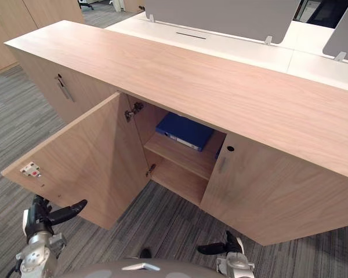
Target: Walk over to the cabinet, pick up the folder, carry it to the office cabinet, place the folder inside the office cabinet, then close the office cabinet door
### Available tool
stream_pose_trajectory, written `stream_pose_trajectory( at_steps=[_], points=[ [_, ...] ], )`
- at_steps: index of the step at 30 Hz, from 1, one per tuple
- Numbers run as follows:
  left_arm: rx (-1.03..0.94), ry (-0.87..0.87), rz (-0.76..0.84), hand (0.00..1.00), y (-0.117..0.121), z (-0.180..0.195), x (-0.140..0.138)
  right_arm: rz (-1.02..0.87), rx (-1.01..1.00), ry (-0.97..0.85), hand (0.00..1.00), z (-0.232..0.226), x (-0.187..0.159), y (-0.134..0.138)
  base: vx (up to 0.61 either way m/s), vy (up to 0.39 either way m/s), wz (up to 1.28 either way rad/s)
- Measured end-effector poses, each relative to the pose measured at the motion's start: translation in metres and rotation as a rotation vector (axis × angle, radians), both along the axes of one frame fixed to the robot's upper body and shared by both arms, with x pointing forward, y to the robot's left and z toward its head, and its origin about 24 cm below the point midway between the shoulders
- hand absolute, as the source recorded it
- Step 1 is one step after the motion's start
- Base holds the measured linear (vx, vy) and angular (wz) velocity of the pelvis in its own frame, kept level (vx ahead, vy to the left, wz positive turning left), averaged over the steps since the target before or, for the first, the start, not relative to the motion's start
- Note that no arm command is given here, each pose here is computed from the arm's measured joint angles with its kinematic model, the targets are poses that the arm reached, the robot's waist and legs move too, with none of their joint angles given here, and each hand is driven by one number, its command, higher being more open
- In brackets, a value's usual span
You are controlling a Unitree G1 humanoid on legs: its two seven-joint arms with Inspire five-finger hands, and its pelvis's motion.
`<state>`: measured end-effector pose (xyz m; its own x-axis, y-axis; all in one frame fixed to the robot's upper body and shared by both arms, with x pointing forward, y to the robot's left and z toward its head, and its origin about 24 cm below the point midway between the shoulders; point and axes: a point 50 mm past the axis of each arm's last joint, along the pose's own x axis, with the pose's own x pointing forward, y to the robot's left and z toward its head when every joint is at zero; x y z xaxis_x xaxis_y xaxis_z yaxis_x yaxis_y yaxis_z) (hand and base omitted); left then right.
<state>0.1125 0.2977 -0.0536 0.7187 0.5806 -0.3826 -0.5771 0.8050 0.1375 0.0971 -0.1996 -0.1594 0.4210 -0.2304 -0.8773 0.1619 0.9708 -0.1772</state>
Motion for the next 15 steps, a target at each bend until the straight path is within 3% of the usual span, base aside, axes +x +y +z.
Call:
stream_pose_trajectory(
  at_steps=[15],
  points=[
    [-0.106,0.069,-0.099,1.00,-0.034,-0.016,-0.021,-0.004,0.020,0.005,1.00,-0.002,-0.003,0.007,-0.02,0.008,0.01]
  ],
)
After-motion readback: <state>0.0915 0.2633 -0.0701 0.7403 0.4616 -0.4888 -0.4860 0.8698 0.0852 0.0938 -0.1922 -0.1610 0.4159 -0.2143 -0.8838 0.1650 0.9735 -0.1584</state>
